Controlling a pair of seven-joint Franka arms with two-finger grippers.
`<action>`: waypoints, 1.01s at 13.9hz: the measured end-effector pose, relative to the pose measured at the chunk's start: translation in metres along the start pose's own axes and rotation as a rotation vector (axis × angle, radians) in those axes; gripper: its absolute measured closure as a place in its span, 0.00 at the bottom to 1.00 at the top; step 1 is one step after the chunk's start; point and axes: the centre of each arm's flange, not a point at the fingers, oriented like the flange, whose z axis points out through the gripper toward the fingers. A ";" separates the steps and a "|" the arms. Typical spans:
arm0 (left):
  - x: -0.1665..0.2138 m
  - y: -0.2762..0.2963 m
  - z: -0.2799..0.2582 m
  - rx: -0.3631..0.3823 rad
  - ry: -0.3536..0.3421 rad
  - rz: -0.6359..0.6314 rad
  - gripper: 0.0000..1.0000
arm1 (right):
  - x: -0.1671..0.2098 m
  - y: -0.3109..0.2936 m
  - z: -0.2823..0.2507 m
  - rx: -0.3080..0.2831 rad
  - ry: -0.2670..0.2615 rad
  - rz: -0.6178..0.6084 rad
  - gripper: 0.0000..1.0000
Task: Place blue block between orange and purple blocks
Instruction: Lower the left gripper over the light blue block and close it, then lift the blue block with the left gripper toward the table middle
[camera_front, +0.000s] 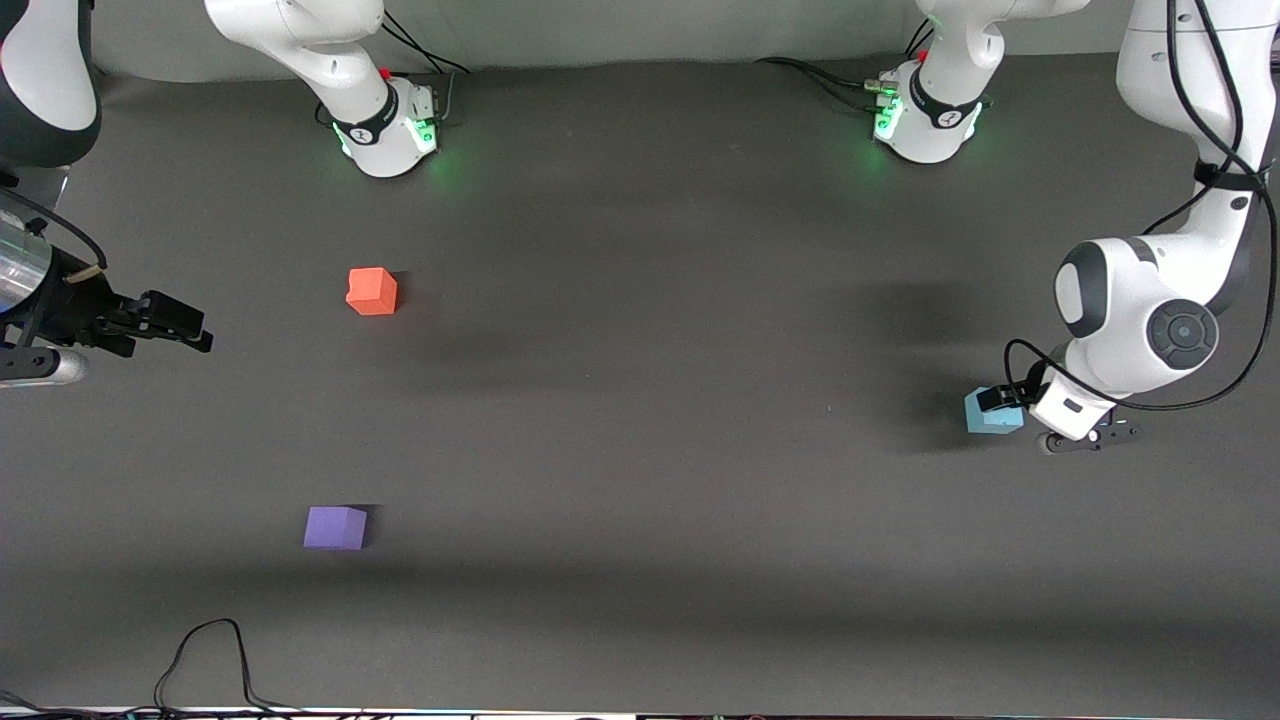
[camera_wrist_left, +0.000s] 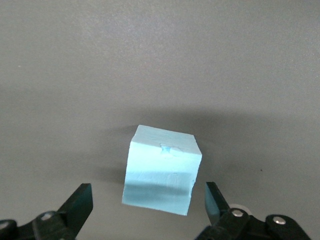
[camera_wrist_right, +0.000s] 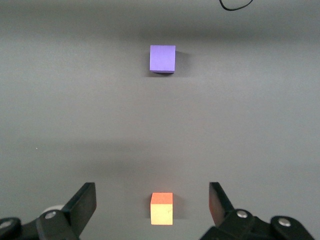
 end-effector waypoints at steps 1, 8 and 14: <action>0.000 0.002 0.002 -0.001 -0.002 0.004 0.00 | 0.000 0.000 0.000 0.000 0.000 0.000 0.00; -0.010 0.006 0.041 -0.003 0.022 0.012 0.00 | 0.000 0.000 0.001 0.000 -0.001 0.000 0.00; -0.009 0.006 0.040 -0.004 0.026 0.013 0.34 | 0.000 0.000 0.003 0.000 -0.005 0.000 0.00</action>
